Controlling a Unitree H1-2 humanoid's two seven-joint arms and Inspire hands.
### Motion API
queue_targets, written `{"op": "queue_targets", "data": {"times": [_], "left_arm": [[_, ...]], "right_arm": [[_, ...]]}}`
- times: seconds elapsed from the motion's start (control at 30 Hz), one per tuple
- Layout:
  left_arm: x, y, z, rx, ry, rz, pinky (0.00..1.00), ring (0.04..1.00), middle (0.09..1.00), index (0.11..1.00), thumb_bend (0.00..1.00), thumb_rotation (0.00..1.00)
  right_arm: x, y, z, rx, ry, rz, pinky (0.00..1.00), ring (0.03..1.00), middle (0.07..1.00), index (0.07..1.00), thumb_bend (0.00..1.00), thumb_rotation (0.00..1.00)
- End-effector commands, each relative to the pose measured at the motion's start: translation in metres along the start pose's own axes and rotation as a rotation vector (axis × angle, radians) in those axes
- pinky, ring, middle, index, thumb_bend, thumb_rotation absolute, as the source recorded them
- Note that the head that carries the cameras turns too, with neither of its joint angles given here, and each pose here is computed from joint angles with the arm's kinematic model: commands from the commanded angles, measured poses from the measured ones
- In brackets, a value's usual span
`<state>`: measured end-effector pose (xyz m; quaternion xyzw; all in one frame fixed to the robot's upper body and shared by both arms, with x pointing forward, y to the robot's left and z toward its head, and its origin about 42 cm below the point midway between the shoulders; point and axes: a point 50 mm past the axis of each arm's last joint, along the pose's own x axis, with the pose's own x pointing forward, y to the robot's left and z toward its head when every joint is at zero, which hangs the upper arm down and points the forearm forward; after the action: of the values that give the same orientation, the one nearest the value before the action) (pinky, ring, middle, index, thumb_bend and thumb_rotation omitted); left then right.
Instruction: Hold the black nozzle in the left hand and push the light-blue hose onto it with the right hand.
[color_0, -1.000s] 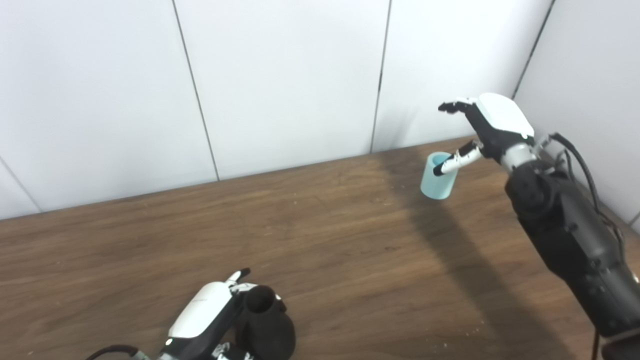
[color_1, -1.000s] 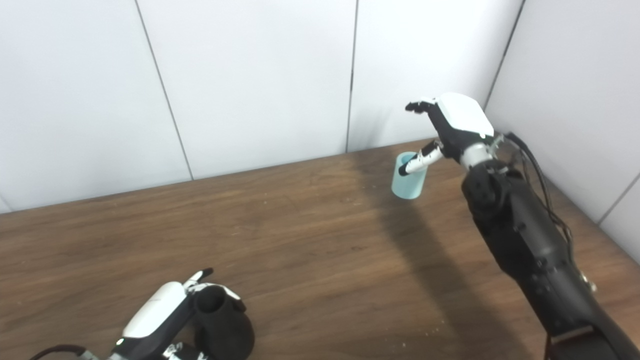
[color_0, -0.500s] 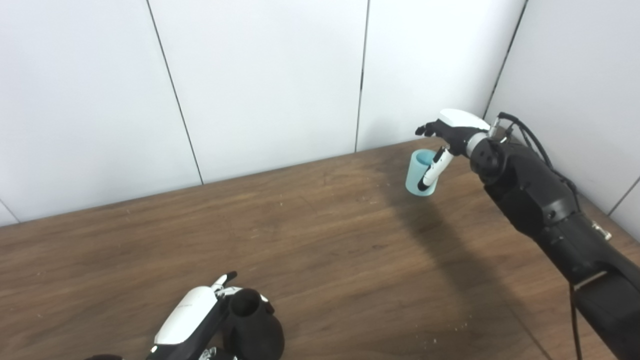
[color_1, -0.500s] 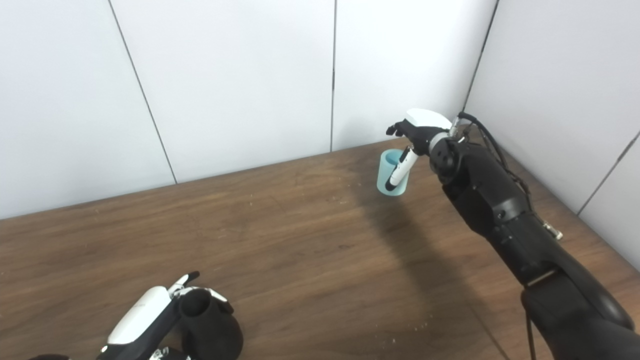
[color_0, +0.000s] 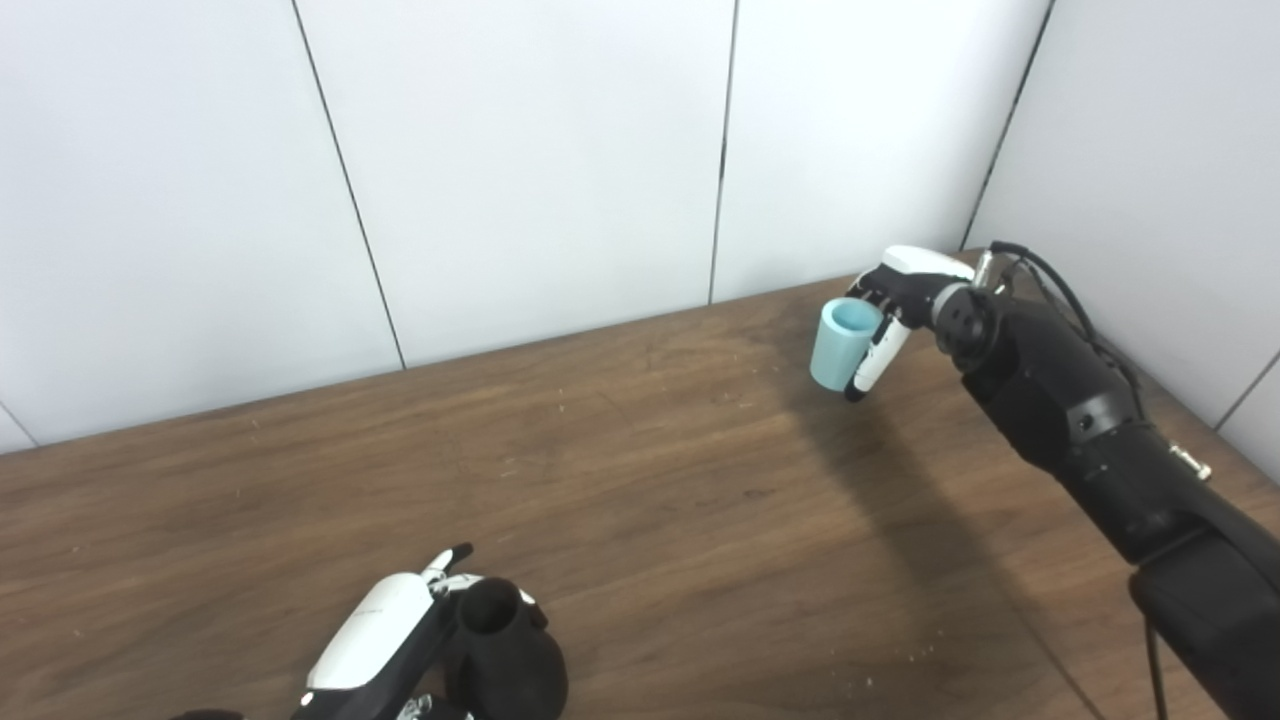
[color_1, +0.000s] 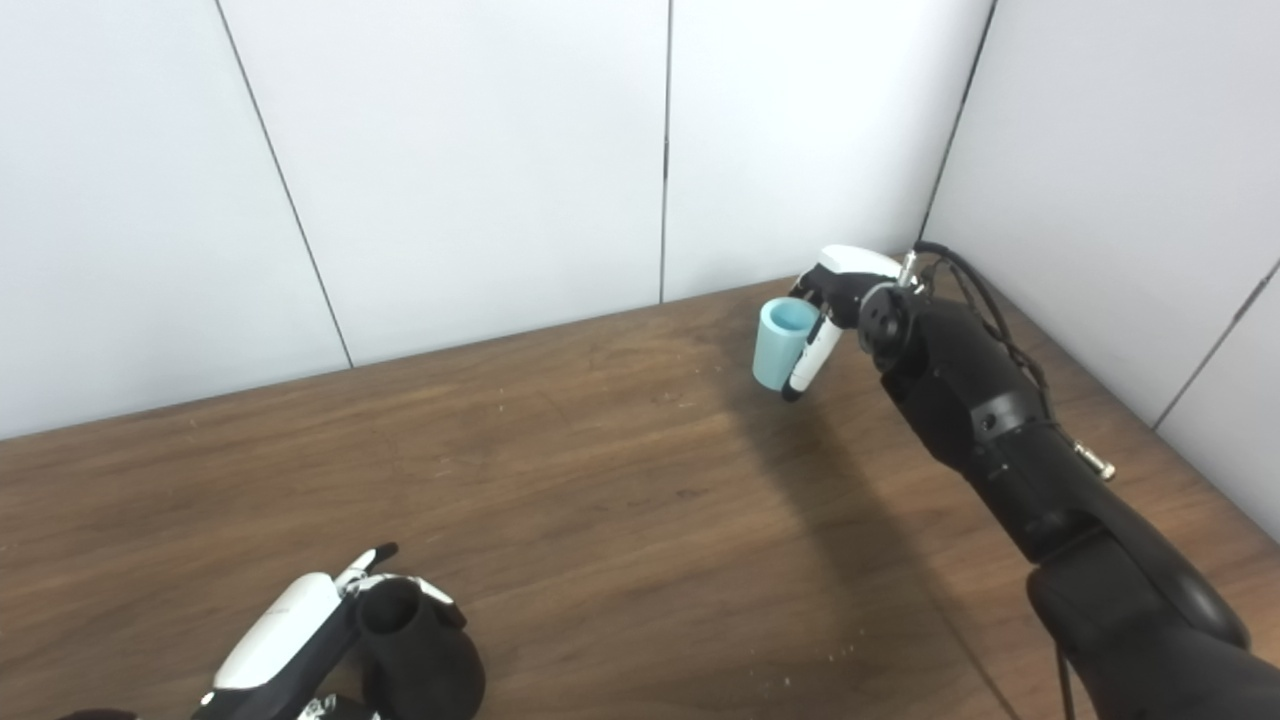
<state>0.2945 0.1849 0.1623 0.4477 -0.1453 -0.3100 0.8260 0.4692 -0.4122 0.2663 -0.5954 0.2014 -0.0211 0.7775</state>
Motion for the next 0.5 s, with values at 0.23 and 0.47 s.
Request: {"op": "queue_targets", "data": {"times": [0.23,0.47], "left_arm": [[-0.0087,-0.0131,-0.0142,0.015,0.094,-0.103,1.0,0.723,0.495,0.478,0.52,0.0],[-0.0099,-0.0161,-0.014,0.013,0.1,-0.121,1.0,0.723,0.498,0.474,0.52,0.0]], "right_arm": [[0.0007,-0.0355,0.0133,-0.039,-0.059,-0.14,0.67,0.731,0.738,0.755,0.9,0.09],[0.0028,-0.0375,0.0165,-0.058,-0.092,-0.171,0.66,0.72,0.718,0.734,0.89,0.08]]}}
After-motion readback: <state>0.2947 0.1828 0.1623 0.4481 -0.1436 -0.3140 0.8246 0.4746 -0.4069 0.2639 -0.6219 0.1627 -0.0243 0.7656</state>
